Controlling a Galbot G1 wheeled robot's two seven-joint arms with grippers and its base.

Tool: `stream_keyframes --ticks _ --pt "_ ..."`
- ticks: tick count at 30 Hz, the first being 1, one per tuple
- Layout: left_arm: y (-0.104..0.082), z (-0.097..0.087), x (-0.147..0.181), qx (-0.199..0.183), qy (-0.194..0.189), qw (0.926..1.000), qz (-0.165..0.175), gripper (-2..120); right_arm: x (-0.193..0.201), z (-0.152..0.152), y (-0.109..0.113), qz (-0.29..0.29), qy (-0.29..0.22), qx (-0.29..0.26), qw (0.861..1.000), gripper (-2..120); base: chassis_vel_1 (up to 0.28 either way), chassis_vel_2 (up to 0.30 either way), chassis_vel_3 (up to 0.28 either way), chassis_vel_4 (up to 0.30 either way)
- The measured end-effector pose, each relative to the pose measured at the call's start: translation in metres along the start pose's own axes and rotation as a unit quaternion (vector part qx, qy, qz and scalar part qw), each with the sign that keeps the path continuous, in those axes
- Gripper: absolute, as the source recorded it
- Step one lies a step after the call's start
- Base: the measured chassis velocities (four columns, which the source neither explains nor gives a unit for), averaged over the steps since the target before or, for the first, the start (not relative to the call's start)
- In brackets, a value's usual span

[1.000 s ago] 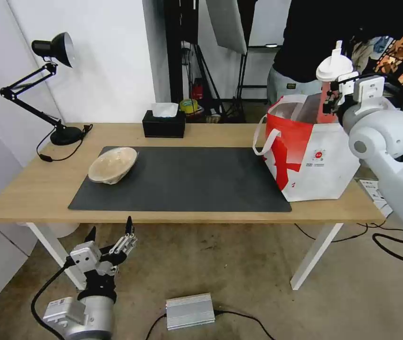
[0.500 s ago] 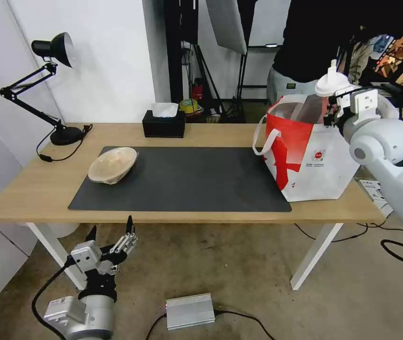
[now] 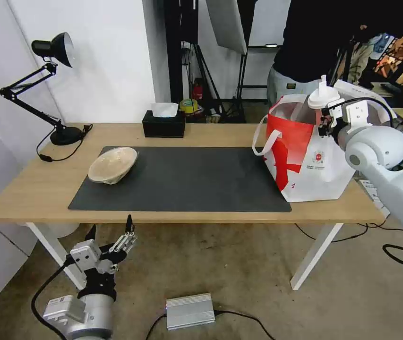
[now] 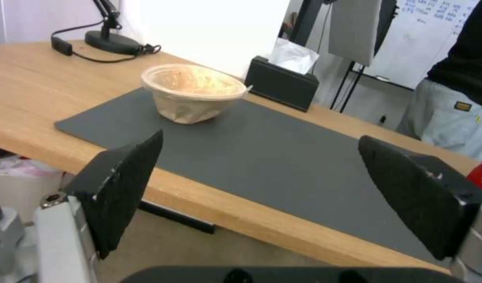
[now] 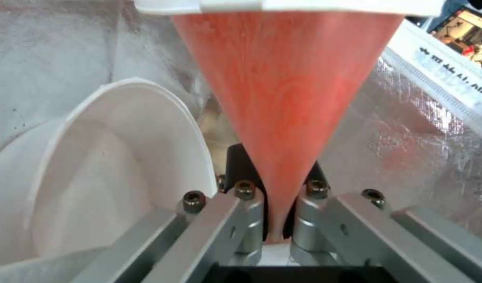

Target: Pick up the trash from the table and place it into the takeout bag.

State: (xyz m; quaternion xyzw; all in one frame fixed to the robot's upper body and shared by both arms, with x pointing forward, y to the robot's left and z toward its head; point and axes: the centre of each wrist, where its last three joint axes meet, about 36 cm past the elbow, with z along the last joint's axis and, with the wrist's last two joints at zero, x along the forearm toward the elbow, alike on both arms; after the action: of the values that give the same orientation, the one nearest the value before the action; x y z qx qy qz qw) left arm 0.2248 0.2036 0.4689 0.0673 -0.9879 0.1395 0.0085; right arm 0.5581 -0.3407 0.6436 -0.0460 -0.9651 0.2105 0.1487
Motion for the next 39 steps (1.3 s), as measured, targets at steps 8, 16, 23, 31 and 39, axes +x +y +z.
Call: stream_keyframes --ticks 8,16,23,31,39 --pt "0.001 -0.001 0.000 0.000 0.000 1.0000 -0.001 100 0.004 -0.001 -0.005 -0.011 -0.011 0.027 1.000 23 0.000 0.000 0.000 0.000" --pt "0.000 -0.003 0.002 0.002 -0.002 1.0000 -0.002 100 0.010 -0.005 -0.012 -0.014 -0.025 0.059 0.998 54 0.000 0.000 0.000 0.000" --pt "-0.001 -0.004 0.004 0.001 -0.001 1.0000 -0.004 100 0.012 -0.005 -0.013 -0.012 -0.027 0.059 0.998 76 0.000 0.000 0.000 0.000" --pt "0.000 -0.005 0.005 -0.001 -0.002 1.0000 -0.004 100 0.014 -0.005 -0.016 -0.010 -0.029 0.057 0.998 99 0.000 0.000 0.000 0.000" --pt "0.000 -0.005 0.005 -0.002 -0.003 1.0000 -0.004 100 0.018 -0.009 -0.012 -0.007 -0.038 0.051 0.998 100 0.000 0.000 0.000 0.000"
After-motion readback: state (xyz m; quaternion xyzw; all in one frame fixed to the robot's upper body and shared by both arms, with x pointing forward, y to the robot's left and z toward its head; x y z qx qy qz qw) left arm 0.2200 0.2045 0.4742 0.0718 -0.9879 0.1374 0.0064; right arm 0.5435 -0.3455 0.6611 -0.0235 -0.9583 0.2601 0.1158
